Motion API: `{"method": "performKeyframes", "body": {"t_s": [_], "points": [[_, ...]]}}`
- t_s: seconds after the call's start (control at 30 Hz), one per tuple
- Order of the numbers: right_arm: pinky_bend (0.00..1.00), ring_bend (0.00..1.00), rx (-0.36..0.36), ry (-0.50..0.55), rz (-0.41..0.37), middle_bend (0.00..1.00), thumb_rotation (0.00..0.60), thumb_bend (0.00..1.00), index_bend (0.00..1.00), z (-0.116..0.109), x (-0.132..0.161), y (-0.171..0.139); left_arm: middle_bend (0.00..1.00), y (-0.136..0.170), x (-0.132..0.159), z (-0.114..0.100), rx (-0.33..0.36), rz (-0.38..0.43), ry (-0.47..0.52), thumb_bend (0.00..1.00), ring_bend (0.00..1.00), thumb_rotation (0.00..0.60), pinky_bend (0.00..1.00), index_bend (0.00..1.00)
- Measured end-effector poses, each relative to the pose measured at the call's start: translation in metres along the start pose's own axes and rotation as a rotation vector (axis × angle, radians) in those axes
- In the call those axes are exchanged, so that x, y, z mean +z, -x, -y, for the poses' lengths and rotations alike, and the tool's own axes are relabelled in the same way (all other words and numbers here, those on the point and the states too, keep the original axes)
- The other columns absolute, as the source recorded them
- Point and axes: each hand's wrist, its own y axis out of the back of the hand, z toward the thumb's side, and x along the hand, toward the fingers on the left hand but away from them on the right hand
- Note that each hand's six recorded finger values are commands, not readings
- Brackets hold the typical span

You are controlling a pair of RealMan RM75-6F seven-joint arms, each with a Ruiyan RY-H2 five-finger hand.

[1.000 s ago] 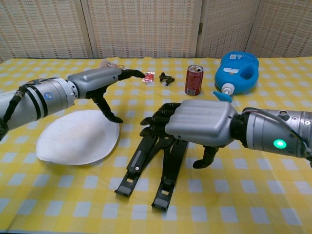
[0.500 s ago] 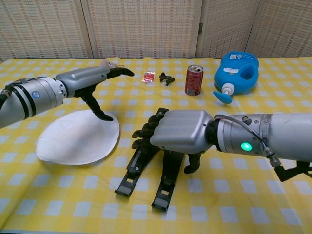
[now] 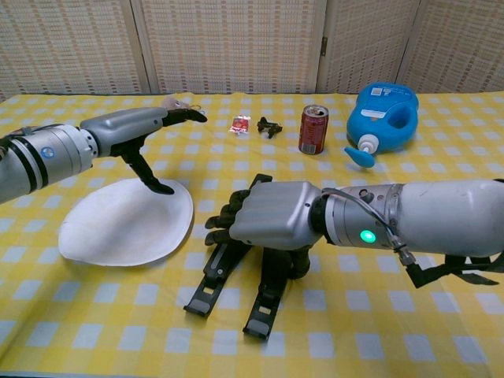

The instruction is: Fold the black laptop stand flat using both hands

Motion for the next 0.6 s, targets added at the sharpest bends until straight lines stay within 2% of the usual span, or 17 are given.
{"method": "performKeyframes", "body": {"t_s": [0.07, 0.17, 0.3, 0.6], "points": [[0.02, 0.05, -0.002, -0.003, -0.002, 0.12, 0.600, 0.24, 0.01, -0.002, 0.001, 0.001, 0.06, 0.000, 0.000, 0.000, 0.001, 0.001, 0.000, 0.15, 0.00, 0.600, 0.00, 0.00], [0.03, 0.08, -0.003, 0.001, -0.002, 0.19, 0.600, 0.24, 0.10, -0.003, 0.001, 0.003, 0.06, 0.001, 0.000, 0.000, 0.001, 0.002, 0.000, 0.15, 0.00, 0.600, 0.00, 0.00], [0.06, 0.14, -0.021, -0.004, -0.001, 0.30, 0.600, 0.24, 0.30, -0.006, 0.000, 0.003, 0.06, 0.002, 0.000, 0.000, 0.002, 0.001, 0.001, 0.15, 0.00, 0.600, 0.00, 0.00], [0.13, 0.29, -0.103, -0.006, -0.010, 0.48, 0.600, 0.24, 0.56, -0.016, -0.006, -0.003, 0.06, 0.001, 0.000, -0.001, 0.003, -0.001, -0.001, 0.15, 0.00, 0.600, 0.00, 0.00]]}}
